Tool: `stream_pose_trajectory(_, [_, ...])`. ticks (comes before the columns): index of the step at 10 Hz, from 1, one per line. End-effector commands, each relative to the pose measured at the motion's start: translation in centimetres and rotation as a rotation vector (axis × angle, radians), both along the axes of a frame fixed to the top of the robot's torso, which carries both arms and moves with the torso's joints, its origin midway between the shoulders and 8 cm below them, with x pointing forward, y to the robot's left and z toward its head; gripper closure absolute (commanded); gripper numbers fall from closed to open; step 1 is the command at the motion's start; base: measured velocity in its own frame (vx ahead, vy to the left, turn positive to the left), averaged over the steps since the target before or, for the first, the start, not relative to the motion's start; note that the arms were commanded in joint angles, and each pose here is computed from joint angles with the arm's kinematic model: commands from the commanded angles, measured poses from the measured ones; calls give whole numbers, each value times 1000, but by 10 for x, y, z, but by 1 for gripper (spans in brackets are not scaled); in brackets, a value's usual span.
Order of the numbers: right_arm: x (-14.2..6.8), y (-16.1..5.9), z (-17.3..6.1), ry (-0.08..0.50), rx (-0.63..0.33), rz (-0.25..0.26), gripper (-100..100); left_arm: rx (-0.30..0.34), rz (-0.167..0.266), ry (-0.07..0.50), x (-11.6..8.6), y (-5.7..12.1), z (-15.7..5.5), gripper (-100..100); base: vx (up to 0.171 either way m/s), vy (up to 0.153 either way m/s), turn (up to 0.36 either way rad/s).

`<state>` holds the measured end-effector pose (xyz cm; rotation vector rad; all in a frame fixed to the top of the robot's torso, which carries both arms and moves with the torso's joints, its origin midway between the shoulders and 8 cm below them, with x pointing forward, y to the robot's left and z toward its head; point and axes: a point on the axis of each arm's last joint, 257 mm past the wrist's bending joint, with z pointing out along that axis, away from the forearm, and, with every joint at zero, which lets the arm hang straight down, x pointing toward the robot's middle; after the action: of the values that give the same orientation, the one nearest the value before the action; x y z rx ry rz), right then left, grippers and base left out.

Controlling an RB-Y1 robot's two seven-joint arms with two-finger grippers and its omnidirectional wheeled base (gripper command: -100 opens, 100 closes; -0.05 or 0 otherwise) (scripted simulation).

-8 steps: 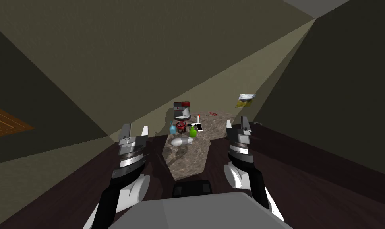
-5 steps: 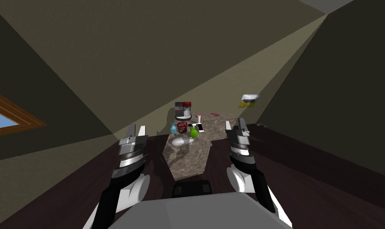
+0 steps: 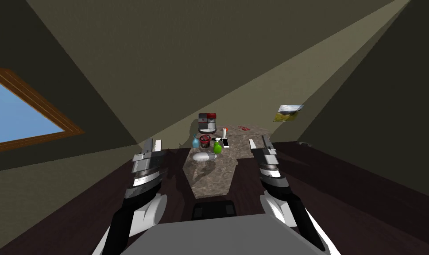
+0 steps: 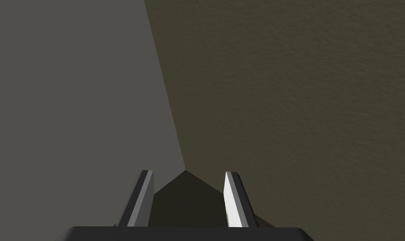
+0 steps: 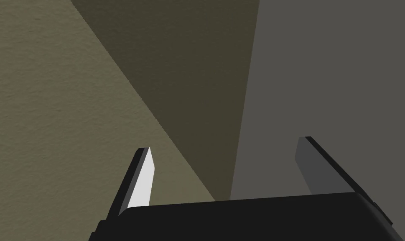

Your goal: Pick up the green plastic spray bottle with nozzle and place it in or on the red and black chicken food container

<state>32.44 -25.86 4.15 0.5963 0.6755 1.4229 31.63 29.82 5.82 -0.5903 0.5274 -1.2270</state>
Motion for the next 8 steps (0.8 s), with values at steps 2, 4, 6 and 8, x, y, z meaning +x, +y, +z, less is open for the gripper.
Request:
stream_pose_trajectory(2, [1,-2,-17,63,7,49,-100,0,0,0,0,0,0,0,-18,-53,186])
stream_pose_trajectory(4, [1,-10,-40,155,41,100,-100,0,0,0,0,0,0,0,-18,-68,321])
stream_pose_trajectory(6, [1,-12,-54,214,60,147,-100,0,0,0,0,0,0,0,-12,-79,180])
stream_pose_trajectory(8, [1,-16,-68,273,84,183,-100,0,0,0,0,0,0,0,-24,-62,199])
